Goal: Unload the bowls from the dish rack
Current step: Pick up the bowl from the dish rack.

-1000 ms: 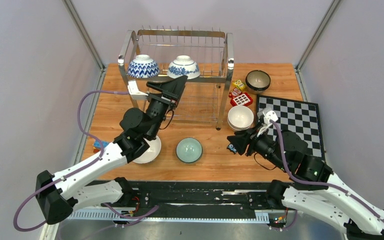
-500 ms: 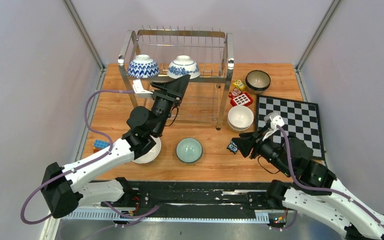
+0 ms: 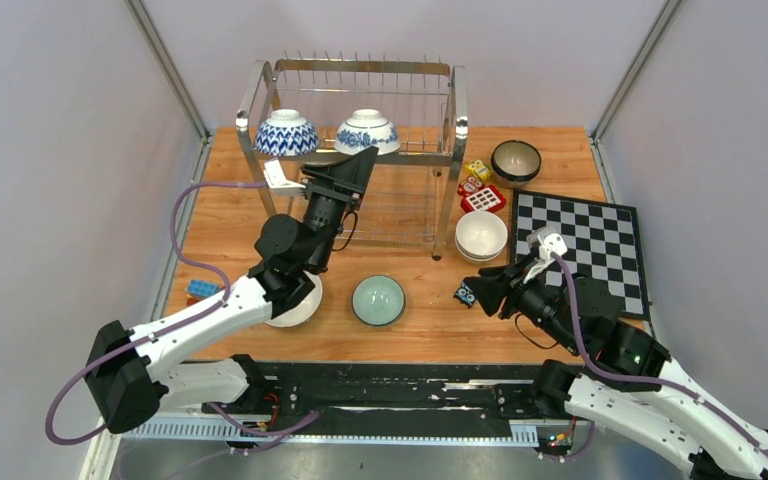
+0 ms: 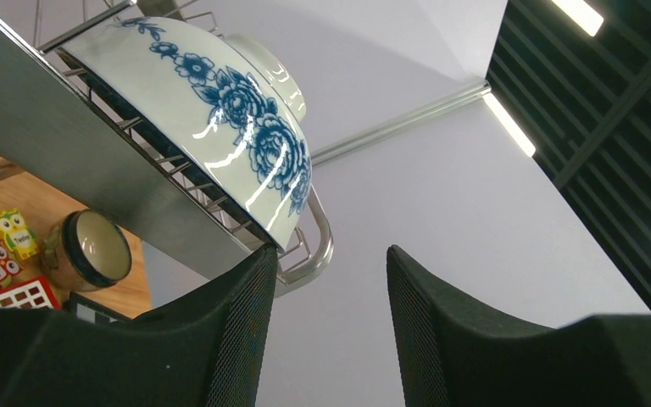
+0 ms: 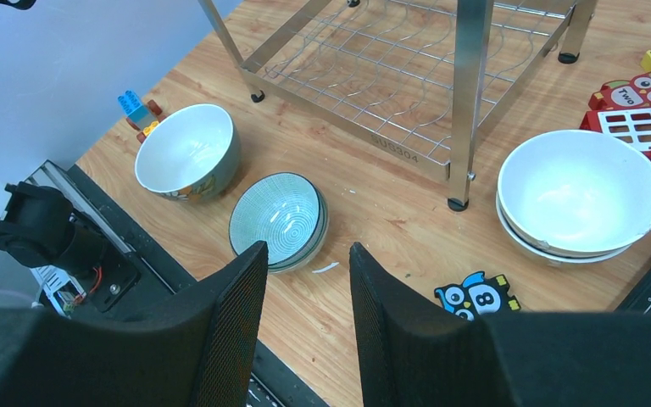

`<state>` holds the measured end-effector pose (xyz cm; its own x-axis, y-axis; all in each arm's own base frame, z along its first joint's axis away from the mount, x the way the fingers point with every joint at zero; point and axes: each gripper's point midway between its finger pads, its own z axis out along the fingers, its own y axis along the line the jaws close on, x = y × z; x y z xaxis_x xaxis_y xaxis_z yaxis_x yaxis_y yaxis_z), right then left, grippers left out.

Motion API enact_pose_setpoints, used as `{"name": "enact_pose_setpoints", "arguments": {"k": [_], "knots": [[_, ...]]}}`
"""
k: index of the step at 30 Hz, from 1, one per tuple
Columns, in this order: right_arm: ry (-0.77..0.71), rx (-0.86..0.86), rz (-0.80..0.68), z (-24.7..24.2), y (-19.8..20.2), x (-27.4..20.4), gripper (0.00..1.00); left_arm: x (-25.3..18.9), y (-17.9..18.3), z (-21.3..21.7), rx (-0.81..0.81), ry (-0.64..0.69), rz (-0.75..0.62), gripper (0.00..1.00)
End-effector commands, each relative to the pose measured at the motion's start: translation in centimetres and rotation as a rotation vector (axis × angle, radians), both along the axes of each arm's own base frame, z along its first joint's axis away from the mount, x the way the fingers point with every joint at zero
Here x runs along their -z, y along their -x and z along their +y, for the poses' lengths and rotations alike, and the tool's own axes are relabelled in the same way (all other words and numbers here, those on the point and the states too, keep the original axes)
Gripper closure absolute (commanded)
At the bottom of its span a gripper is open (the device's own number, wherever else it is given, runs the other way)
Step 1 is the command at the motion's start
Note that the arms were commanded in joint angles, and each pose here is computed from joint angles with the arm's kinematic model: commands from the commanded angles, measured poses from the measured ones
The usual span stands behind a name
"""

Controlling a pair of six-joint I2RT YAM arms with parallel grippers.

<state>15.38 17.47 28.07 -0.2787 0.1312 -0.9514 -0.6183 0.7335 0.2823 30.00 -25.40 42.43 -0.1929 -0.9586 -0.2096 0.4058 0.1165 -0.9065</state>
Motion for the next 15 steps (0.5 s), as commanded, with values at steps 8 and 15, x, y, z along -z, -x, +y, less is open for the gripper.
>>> {"name": "enact_pose_setpoints", "arguments": {"k": [8, 15], "knots": [[0.015, 0.009, -0.012, -0.31, -0.03, 0.70, 0.56, 0.91, -1.56, 1.11, -0.094, 0.007, -0.020, 0.42], [0.016, 0.010, -0.012, -0.34, -0.03, 0.79, 0.56, 0.45, -1.56, 1.03, -0.091, 0.051, -0.067, 0.52]]}}
